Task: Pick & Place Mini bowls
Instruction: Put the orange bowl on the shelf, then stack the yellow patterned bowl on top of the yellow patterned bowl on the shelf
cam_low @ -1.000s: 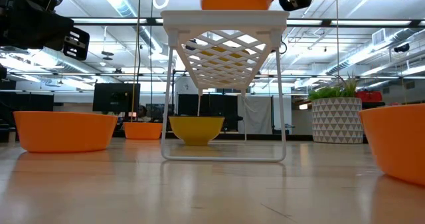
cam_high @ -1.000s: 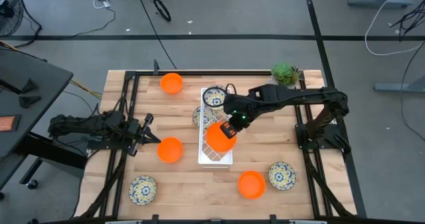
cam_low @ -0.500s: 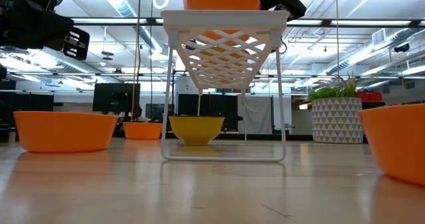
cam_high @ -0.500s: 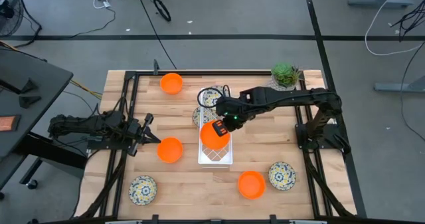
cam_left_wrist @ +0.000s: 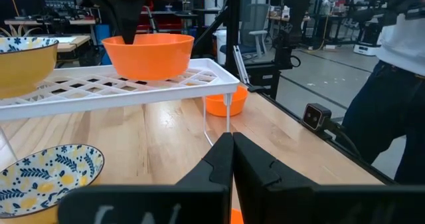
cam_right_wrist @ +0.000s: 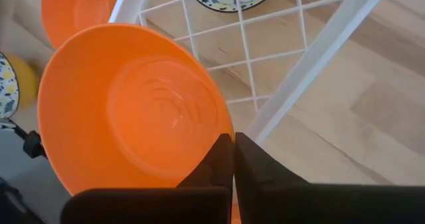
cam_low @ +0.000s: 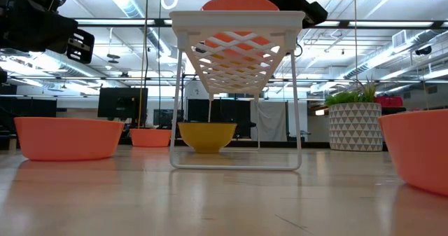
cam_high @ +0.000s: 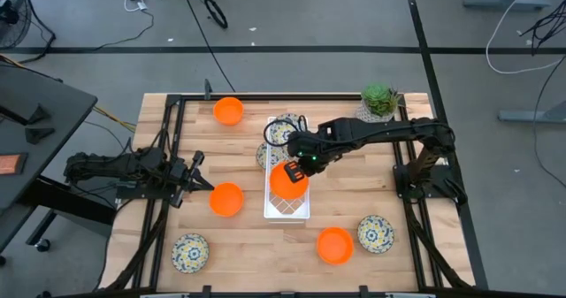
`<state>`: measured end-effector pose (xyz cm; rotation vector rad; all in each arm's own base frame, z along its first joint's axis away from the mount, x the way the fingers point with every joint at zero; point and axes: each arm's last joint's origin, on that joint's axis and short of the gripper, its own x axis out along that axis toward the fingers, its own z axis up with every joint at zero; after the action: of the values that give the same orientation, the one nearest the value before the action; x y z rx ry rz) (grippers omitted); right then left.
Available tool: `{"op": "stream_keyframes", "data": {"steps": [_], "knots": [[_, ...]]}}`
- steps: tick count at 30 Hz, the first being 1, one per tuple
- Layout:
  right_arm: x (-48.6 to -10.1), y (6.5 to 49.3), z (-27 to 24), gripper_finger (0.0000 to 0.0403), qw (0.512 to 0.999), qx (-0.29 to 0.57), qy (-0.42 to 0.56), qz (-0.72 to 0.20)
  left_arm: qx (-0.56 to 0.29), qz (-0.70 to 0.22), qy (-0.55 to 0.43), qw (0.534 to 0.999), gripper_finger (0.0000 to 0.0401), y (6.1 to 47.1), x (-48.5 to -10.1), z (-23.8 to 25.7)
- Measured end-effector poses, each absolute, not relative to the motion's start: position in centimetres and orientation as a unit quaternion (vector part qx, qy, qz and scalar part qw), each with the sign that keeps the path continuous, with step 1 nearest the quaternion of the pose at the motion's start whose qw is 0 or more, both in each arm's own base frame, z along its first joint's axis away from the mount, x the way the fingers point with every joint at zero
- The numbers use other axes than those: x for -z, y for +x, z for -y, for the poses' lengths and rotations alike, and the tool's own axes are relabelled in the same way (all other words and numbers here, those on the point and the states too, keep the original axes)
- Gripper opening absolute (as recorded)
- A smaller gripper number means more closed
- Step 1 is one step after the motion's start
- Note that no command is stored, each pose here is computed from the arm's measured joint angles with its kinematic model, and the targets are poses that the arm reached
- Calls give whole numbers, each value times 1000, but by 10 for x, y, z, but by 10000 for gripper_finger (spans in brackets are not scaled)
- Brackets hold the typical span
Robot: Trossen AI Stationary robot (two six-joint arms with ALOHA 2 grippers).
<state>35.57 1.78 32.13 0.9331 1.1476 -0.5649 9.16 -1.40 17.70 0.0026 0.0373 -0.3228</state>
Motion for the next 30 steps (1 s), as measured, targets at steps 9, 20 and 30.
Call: {"op": "stream_keyframes", "data": {"steps": [9, 20, 30], "knots": [[-321, 356, -19, 7, 710, 244, 409, -518, 161, -18, 1, 987, 14, 92, -177, 14], [-323, 360, -19, 54, 725, 229, 407, -506, 161, -19, 1, 987, 14, 92, -177, 14], [-323, 354, -19, 104, 715, 233, 401, -523, 161, -19, 1, 987, 14, 92, -177, 14]]}}
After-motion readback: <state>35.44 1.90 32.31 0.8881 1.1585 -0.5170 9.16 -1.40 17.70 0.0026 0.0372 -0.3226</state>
